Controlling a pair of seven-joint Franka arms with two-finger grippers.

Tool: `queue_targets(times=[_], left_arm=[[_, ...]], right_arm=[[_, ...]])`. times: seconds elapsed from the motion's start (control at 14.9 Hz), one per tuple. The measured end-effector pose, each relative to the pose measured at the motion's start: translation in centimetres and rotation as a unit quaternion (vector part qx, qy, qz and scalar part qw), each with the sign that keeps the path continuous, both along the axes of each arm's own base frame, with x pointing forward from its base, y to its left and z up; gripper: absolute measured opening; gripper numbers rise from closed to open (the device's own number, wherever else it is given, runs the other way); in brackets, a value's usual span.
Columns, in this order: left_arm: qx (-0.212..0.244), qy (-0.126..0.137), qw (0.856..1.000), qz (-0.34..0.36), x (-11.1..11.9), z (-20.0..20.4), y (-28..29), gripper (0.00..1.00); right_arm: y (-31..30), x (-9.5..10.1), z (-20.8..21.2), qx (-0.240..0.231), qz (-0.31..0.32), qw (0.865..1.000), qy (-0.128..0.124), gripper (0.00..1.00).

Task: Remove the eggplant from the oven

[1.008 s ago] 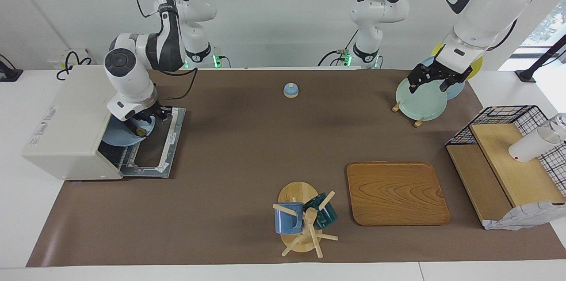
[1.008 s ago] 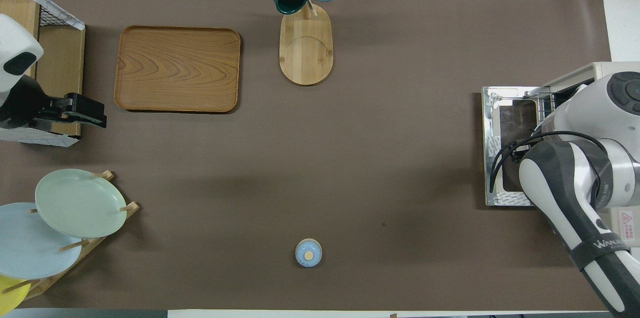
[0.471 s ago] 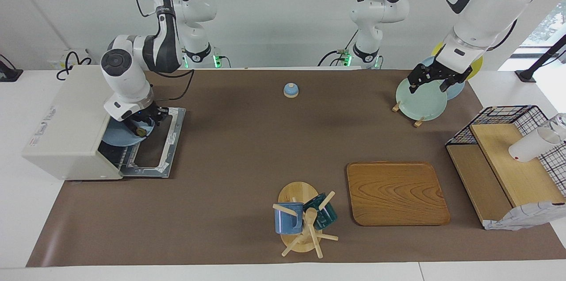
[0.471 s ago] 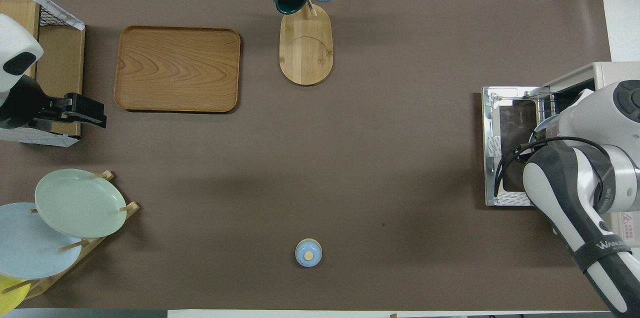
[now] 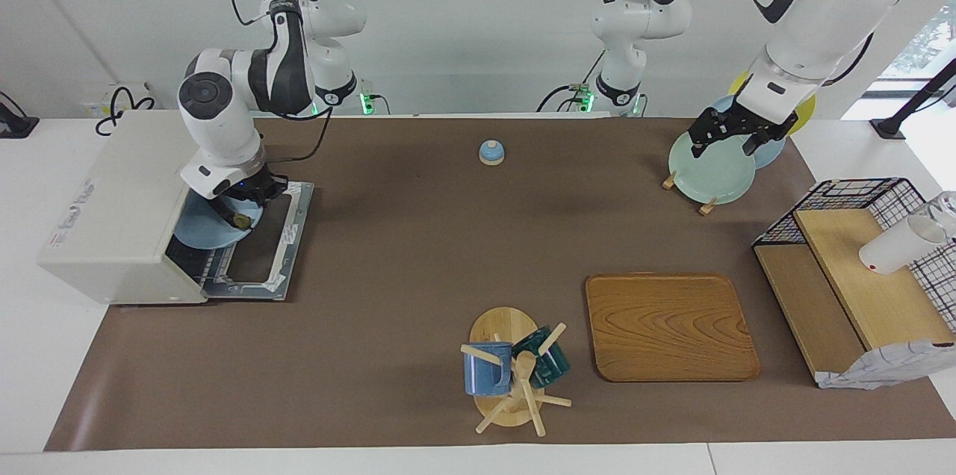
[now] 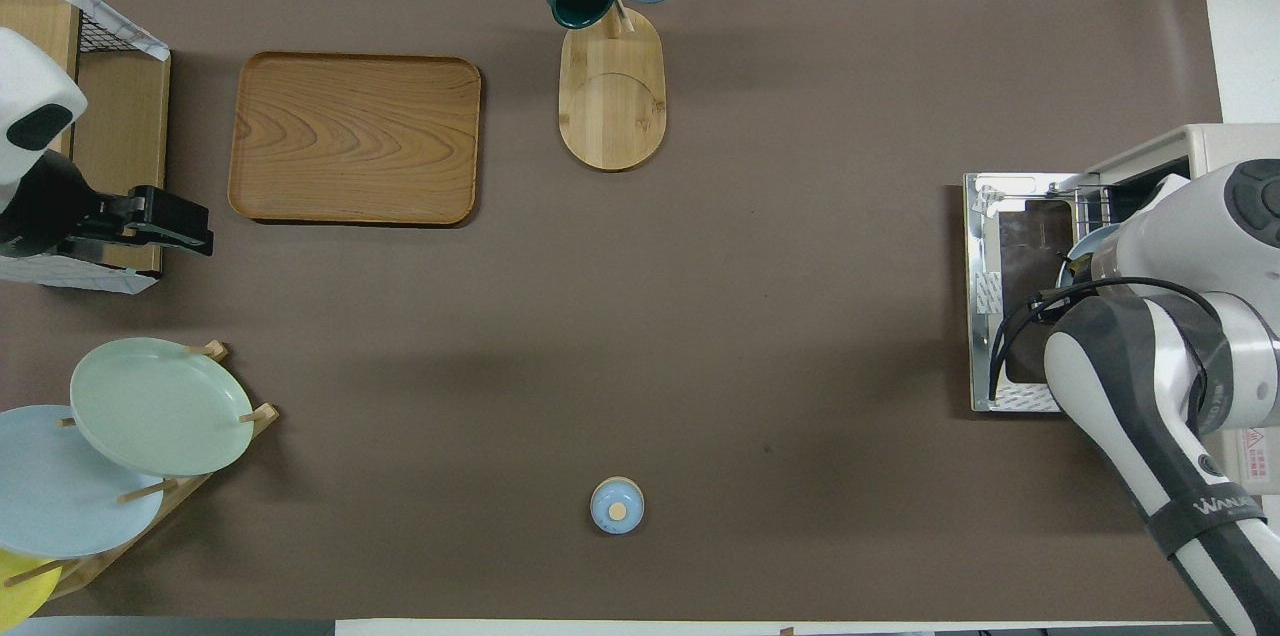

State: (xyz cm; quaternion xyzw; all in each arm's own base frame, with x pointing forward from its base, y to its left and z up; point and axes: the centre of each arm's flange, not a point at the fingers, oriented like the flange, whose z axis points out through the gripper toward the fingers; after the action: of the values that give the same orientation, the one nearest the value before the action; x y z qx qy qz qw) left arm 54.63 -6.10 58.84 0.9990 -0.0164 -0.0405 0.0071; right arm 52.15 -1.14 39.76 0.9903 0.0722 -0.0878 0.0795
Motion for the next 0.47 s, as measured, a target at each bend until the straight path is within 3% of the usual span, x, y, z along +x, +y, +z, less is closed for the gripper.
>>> queue_targets(times=[0.2, 0.47], left_arm=[[0.000, 0.000, 1.000, 0.000, 0.0, 0.0, 0.0, 1.00], [0.000, 0.000, 1.000, 0.000, 0.0, 0.0, 0.0, 1.00]], right_arm=[[7.7, 0.8, 2.4, -0.016, 0.014, 1.000, -0.010, 0.02], [20.8, 0.1, 4.1, -0.033, -0.021, 0.998, -0.044, 0.02]])
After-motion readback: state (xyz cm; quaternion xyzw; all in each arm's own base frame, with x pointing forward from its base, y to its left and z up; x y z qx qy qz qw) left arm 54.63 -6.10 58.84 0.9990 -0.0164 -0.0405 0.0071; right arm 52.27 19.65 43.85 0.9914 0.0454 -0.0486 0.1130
